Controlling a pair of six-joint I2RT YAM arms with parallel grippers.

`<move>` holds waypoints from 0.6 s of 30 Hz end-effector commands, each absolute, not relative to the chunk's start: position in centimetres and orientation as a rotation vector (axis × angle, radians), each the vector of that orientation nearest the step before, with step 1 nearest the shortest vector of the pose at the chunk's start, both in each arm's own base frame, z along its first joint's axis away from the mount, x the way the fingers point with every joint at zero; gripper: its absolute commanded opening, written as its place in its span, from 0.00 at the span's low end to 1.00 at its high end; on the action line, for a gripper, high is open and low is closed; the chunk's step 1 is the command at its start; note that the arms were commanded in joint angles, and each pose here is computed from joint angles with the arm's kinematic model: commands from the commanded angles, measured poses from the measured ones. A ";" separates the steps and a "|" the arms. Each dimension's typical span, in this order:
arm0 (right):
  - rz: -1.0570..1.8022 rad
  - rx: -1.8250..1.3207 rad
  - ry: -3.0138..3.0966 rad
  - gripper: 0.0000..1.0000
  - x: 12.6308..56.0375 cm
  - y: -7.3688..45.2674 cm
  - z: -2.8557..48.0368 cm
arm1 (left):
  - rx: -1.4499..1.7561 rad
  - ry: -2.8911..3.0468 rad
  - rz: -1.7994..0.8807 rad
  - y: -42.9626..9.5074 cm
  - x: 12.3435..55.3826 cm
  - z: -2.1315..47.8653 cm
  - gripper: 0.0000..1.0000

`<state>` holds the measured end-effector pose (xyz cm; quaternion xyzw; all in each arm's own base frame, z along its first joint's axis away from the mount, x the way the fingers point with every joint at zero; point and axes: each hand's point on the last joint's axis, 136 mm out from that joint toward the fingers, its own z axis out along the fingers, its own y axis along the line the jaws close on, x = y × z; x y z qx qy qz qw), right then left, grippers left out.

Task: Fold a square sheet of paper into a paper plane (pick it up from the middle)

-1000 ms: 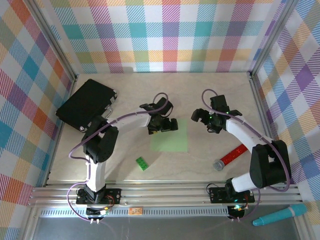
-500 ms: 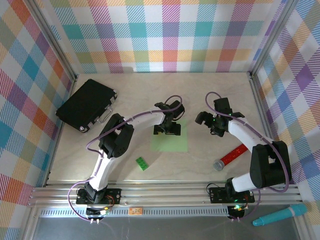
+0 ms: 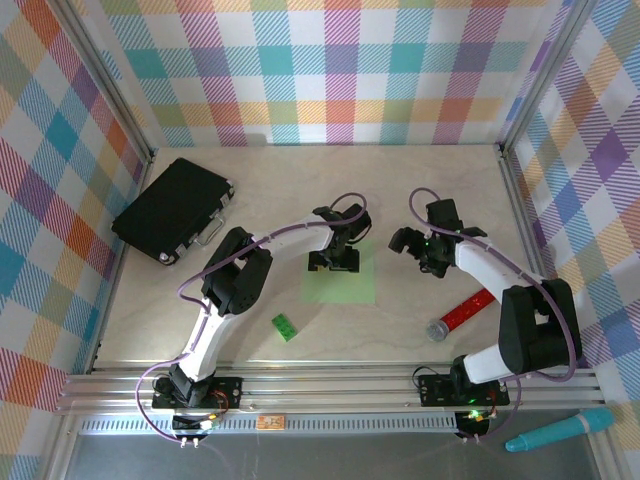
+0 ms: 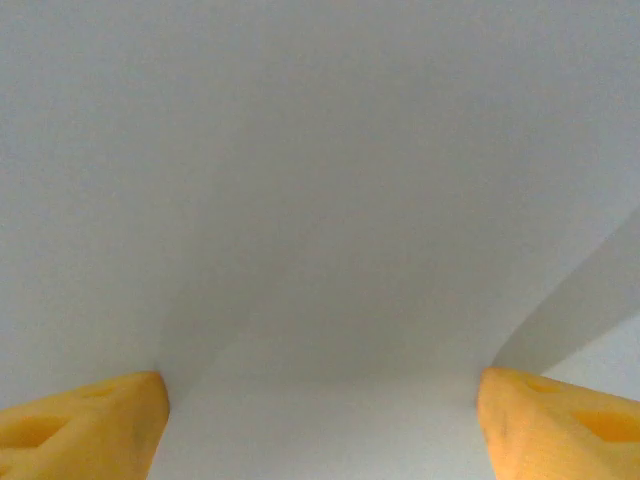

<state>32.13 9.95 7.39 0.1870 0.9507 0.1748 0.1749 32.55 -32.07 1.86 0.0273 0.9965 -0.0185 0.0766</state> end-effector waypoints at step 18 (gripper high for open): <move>0.522 0.558 2.705 0.99 31.9 10.1 6.8 | 0.107 3.063 0.090 -30.5 30.3 -1.1 0.75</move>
